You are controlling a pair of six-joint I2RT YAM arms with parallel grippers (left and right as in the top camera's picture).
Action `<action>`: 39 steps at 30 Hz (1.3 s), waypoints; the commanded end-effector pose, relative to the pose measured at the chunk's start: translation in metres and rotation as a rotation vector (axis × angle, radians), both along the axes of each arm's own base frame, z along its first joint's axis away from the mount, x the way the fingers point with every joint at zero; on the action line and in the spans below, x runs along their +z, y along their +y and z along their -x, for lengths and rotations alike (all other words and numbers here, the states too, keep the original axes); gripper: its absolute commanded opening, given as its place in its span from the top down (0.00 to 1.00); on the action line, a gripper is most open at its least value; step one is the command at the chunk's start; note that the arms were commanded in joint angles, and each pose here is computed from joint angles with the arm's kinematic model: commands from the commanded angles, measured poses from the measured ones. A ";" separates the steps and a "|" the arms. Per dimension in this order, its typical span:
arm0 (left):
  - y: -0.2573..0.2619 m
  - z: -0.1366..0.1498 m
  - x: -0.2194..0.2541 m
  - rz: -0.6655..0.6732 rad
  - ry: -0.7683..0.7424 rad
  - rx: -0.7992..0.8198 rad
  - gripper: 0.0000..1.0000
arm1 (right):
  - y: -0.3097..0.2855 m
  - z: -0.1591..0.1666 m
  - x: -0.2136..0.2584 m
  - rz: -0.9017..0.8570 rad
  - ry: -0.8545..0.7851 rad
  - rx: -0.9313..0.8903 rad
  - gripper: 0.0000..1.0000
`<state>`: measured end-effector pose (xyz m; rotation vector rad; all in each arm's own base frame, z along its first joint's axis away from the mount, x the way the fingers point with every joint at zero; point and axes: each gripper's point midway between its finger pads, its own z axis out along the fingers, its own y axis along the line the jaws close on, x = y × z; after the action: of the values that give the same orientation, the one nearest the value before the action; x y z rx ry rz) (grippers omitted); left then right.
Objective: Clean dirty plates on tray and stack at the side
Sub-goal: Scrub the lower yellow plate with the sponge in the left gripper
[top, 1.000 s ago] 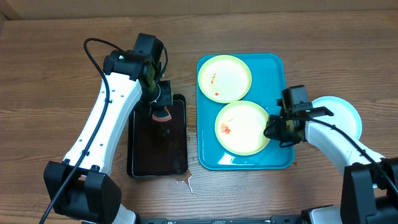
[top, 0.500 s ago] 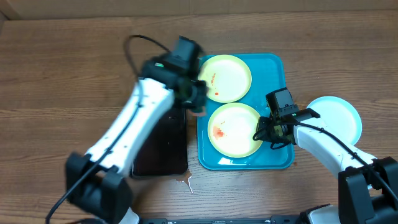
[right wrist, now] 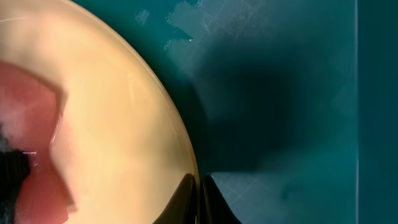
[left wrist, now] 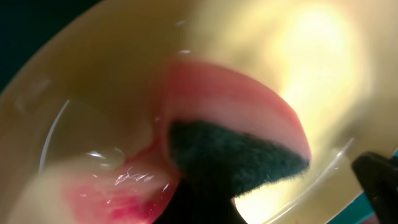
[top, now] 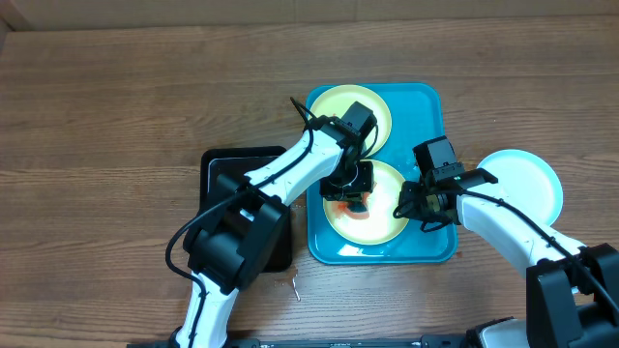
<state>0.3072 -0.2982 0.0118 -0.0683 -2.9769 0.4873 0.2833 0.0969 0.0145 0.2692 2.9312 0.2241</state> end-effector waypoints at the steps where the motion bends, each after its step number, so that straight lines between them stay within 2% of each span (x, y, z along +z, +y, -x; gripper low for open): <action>1: 0.042 0.003 -0.019 -0.189 0.041 0.065 0.96 | -0.002 -0.001 0.003 0.014 -0.018 -0.009 0.96; 8: 0.079 -0.007 -0.009 -0.376 -0.011 0.076 0.96 | -0.002 -0.001 0.003 0.015 -0.016 -0.009 0.96; 11: 0.082 -0.013 -0.006 -0.400 -0.047 0.038 0.96 | -0.002 -0.001 0.003 0.012 -0.015 -0.008 0.96; 16: 0.050 -0.019 -0.007 -0.244 -0.086 -0.093 0.96 | -0.002 -0.001 0.003 0.012 -0.015 -0.008 0.96; 21: -0.009 -0.003 0.001 0.046 -0.046 -0.177 0.96 | -0.002 0.000 0.003 0.012 -0.015 -0.008 0.96; 24: -0.026 0.007 0.001 0.101 -0.034 -0.199 0.96 | -0.002 0.000 0.003 0.012 -0.015 -0.008 0.96; 32: -0.032 0.033 -0.006 0.056 0.023 -0.218 0.96 | -0.001 0.000 0.003 0.009 -0.013 -0.007 0.96; 36: 0.004 0.023 -0.013 -0.120 0.041 -0.059 0.96 | 0.001 0.000 0.003 -0.002 -0.010 -0.004 0.96; 39: 0.028 0.014 -0.015 -0.190 0.052 0.022 0.96 | 0.000 0.001 0.003 -0.002 -0.008 -0.004 0.96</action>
<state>0.2776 -0.3063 0.0121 -0.2233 -2.9181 0.3901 0.2816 0.0987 0.0143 0.2722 2.9369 0.2291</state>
